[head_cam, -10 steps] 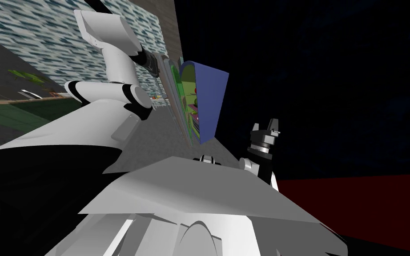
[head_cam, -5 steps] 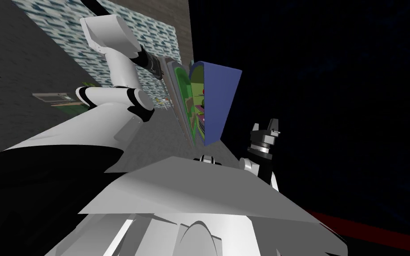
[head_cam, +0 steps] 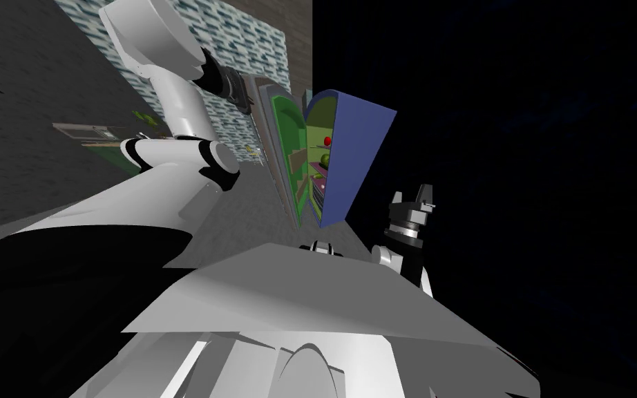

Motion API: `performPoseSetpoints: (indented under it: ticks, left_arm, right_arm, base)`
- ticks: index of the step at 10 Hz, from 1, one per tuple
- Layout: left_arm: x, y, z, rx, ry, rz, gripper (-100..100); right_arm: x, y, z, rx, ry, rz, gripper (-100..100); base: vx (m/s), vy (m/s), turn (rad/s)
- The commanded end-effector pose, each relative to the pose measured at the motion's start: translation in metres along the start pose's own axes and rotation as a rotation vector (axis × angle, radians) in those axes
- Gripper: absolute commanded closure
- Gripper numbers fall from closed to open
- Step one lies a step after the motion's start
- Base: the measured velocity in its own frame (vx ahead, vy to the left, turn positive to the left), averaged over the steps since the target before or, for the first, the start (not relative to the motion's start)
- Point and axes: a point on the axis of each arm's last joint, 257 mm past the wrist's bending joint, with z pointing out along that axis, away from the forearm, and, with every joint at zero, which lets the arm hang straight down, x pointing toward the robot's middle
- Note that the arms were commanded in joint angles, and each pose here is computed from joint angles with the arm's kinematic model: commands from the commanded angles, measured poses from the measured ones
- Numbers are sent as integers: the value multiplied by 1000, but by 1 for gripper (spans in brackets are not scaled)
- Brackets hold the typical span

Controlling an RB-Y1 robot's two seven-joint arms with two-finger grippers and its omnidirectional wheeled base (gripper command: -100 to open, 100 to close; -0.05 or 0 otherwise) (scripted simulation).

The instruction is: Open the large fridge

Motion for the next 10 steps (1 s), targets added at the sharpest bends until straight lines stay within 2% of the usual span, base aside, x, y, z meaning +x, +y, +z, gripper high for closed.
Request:
performPoseSetpoints:
  ticks: [1,2,3,5,6,7,8,9,10]
  left_arm:
    - [8,-24,-3,52,13,-2,100]
    - [19,0,6,-5,31,35,100]
    - [33,3,10,-11,54,73,100]
    - [33,3,10,-11,54,73,100]
    - [61,8,15,-21,100,144,100]
    - [61,8,15,-21,100,148,100]
    - [75,11,18,-25,124,186,100]
    - [75,11,18,-25,124,186,100]
    - [89,14,20,-28,148,223,100]
  right_arm:
    - [0,0,0,0,0,0,0]
    - [0,0,0,0,0,0,0]
    - [0,0,0,0,0,0,0]
    - [0,0,0,0,0,0,0]
    - [0,0,0,0,0,0,0]
    - [0,0,0,0,0,-1,0]
    - [0,0,0,0,0,0,0]
    - [0,0,0,0,0,0,0]
    - [0,0,0,0,0,0,0]
  base:
    - [-8,-39,3]
    - [-56,84,34]
    - [-96,234,-106]
    - [-77,163,-71]
    - [-38,233,-109]
    - [-78,243,-107]
    - [-80,200,-114]
    - [-58,158,-69]
    - [-62,154,-73]
